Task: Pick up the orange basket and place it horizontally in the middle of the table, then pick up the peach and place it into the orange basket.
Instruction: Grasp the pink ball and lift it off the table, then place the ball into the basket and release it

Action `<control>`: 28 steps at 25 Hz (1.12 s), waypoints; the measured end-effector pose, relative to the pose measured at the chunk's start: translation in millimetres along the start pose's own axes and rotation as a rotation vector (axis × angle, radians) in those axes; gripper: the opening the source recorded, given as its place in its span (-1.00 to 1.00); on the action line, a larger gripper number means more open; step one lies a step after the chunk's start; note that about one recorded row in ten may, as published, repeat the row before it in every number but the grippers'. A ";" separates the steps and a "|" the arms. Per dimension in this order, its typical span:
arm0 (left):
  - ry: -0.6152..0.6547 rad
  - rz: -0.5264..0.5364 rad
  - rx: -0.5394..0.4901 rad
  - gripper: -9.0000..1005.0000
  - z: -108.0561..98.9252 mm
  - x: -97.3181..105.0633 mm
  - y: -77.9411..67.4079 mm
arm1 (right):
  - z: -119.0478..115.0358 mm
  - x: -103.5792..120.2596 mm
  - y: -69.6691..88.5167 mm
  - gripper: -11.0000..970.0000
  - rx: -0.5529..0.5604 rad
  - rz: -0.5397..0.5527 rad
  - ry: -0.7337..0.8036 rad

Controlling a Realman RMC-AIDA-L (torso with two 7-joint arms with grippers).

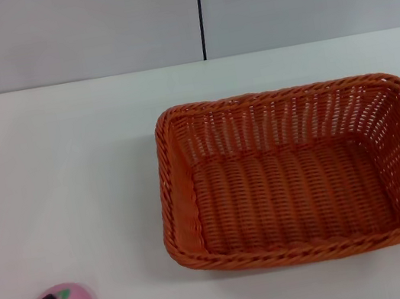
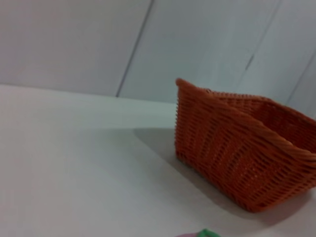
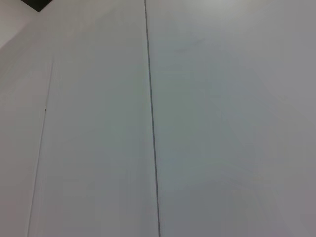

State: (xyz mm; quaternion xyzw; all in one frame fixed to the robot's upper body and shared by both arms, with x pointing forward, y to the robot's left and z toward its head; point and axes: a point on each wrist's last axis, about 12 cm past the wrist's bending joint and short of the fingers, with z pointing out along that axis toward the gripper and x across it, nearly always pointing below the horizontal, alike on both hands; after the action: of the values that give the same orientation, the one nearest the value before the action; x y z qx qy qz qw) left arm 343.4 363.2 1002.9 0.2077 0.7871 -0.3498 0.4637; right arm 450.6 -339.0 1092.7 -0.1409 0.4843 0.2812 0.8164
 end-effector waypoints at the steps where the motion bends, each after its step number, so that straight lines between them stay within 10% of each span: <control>1: 0.004 0.001 0.002 0.48 0.8 0.2 0.1 | -0.5 0.4 0.1 0.08 0.002 0.002 0.002; 15: -0.084 0.057 -0.077 -0.23 -1.6 2.2 -0.5 | -21.4 9.1 -0.6 0.08 0.179 0.006 -0.016; 28: -0.268 0.079 -0.023 -0.53 7.7 -37.5 10.7 | -57.9 18.0 2.2 0.08 0.488 0.001 -0.033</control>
State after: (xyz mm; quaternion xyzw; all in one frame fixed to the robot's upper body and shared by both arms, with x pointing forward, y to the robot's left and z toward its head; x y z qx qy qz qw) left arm 373.1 364.6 1029.4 0.1846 0.7134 -0.3466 0.5804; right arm 414.9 -360.5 1048.7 0.0652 0.5243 0.1586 0.8341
